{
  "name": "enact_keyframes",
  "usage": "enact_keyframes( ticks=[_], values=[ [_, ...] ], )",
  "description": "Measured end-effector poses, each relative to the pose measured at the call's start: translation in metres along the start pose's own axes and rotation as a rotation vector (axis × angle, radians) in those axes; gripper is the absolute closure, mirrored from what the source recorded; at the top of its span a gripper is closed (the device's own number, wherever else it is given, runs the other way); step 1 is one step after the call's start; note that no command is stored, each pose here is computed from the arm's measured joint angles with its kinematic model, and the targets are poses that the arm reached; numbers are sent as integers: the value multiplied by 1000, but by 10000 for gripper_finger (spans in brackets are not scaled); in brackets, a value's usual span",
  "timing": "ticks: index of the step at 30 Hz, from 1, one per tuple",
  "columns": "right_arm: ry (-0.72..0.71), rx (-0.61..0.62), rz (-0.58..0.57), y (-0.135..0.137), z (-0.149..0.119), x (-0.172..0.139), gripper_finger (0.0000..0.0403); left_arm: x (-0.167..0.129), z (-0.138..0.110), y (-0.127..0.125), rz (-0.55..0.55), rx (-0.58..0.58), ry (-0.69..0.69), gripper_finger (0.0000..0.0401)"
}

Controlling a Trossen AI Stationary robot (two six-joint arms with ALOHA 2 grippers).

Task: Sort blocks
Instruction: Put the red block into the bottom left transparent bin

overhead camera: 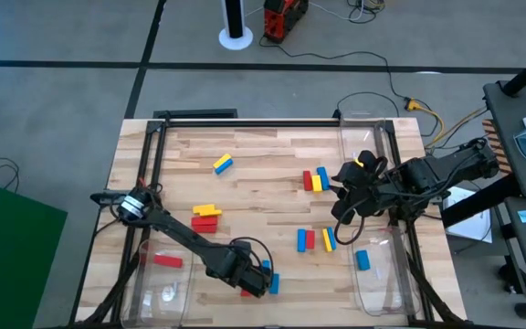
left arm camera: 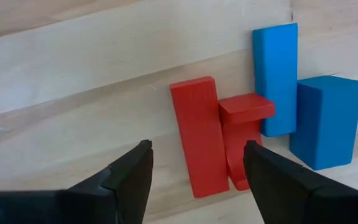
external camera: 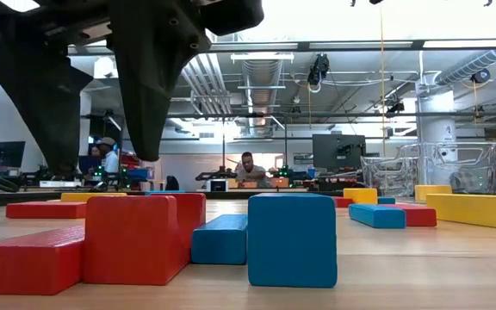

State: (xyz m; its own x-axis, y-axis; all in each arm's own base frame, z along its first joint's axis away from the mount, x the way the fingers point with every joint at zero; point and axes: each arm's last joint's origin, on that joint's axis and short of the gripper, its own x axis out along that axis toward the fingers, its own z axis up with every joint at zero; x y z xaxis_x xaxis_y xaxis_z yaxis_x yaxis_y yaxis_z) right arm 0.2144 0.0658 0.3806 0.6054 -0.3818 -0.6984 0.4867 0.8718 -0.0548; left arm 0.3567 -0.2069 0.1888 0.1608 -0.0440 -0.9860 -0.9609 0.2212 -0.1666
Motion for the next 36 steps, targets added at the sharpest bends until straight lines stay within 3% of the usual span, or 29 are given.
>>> enact_keyframes(
  ticks=[25,36],
  values=[
    [0,-27,-1,0,0,0,291,11,-18,6,-66,11,-27,177],
    [1,-42,-1,0,0,0,304,41,-27,0,-59,62,7,177]
  ],
)
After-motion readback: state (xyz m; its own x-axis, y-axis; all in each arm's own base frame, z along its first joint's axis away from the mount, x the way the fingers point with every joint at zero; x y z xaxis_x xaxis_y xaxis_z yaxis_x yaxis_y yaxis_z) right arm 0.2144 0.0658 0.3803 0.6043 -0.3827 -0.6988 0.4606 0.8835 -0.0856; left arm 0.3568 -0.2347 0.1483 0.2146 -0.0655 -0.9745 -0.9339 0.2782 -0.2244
